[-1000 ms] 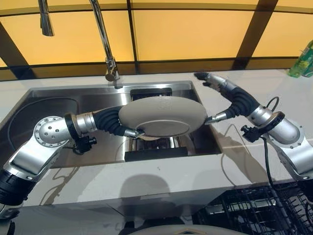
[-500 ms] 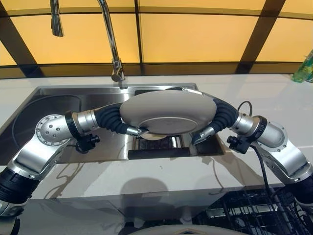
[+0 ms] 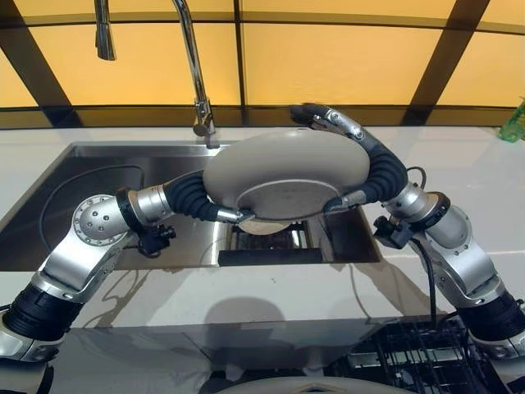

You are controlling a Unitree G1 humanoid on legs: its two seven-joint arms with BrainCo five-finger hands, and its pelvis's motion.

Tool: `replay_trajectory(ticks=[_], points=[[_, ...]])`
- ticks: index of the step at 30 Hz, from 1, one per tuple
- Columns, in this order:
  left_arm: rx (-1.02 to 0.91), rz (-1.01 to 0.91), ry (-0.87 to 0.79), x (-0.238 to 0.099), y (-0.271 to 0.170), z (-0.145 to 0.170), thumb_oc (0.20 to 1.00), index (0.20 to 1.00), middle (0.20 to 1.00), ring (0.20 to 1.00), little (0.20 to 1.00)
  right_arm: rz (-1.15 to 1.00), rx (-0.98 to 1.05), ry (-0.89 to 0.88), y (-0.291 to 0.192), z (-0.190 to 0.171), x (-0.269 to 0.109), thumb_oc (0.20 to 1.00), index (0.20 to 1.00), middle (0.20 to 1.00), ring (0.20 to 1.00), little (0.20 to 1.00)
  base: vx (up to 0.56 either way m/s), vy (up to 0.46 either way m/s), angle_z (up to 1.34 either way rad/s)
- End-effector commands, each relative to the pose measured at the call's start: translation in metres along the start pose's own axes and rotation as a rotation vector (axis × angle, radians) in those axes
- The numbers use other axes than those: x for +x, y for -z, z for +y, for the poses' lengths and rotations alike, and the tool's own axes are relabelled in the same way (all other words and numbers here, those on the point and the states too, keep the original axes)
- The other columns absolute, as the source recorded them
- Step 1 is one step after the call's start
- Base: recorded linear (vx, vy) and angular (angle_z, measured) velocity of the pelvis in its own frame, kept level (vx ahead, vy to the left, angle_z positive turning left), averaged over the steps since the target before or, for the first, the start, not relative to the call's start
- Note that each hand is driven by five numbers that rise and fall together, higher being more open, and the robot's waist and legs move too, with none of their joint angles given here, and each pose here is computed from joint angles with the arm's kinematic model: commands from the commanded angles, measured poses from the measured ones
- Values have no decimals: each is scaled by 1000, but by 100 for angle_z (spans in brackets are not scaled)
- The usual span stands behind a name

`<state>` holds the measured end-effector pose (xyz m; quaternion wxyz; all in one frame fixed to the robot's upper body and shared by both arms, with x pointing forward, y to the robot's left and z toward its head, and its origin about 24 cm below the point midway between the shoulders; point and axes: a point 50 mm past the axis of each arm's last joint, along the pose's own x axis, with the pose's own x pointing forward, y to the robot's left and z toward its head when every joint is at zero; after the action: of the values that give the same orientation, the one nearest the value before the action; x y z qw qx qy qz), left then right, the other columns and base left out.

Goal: Pick up plates and place into dishwasher.

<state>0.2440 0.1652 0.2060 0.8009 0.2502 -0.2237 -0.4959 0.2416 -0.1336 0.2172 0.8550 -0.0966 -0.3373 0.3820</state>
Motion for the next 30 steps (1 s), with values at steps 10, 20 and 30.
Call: replay_trajectory(ticks=[10,20,30], points=[[30,-153,15,24,-17,4,200,200,200,200,200,-40,-70,-127,-7,25,20,200,200,200,200,200,0,0,0],[36,-134,-23,18,-18,6,200,200,200,200,200,61,-227,-225,-9,24,13,200,200,200,200,200,0,0,0],[1,-32,-453,-3,6,22,1000,1000,1000,1000,1000,45,-328,49,-10,0,3,200,200,200,200,200,-6,-17,0]])
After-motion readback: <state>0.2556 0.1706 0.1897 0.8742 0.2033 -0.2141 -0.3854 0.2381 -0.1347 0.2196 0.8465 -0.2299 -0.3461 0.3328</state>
